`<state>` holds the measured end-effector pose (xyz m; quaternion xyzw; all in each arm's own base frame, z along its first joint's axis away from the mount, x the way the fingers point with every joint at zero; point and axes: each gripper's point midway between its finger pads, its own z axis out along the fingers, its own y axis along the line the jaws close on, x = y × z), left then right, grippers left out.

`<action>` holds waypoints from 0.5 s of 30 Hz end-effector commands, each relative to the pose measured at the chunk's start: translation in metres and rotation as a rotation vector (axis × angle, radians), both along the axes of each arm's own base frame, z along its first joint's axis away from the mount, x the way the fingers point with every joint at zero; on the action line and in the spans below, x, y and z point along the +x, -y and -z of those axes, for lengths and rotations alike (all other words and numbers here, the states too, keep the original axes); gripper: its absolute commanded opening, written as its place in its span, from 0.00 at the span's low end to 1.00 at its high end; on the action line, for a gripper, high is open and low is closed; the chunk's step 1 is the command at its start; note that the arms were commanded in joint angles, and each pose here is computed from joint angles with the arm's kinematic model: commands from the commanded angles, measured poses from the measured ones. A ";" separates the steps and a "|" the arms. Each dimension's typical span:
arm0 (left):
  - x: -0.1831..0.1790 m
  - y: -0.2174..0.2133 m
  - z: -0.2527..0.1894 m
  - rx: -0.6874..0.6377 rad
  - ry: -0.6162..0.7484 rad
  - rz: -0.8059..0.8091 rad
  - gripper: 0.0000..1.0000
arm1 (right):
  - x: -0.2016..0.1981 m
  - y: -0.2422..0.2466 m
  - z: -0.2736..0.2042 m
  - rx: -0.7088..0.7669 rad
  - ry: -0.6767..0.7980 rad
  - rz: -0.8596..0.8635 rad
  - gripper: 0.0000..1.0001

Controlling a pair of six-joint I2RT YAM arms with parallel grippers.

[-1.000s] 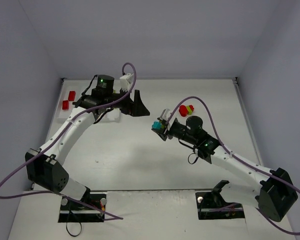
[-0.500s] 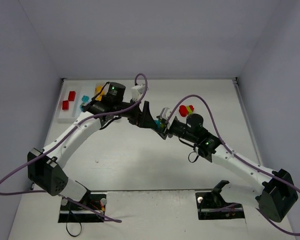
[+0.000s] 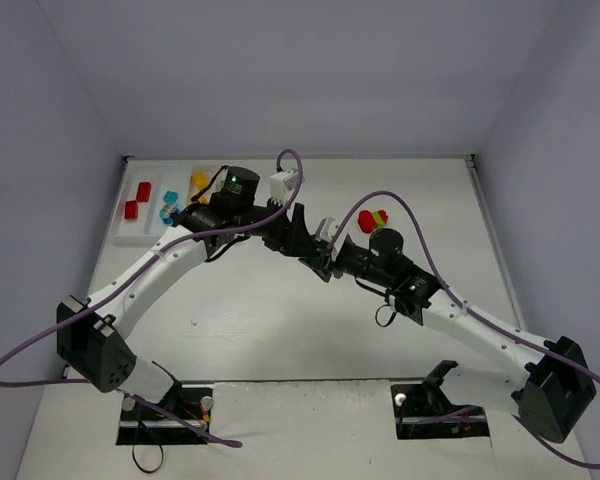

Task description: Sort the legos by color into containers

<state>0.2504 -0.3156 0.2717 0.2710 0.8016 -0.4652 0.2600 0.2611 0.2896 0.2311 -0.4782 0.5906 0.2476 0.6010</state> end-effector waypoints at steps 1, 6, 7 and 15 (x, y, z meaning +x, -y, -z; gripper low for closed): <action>0.008 0.006 -0.027 -0.065 0.080 -0.002 0.54 | 0.003 -0.011 -0.049 0.095 0.116 -0.026 0.10; 0.005 0.007 -0.022 -0.059 0.067 0.012 0.29 | 0.005 -0.010 -0.048 0.093 0.116 -0.017 0.10; 0.004 0.008 -0.023 -0.060 0.068 0.015 0.25 | 0.005 -0.010 -0.048 0.093 0.116 -0.017 0.10; 0.002 0.007 -0.023 -0.055 0.075 0.027 0.04 | 0.009 -0.009 -0.037 0.072 0.090 0.004 0.69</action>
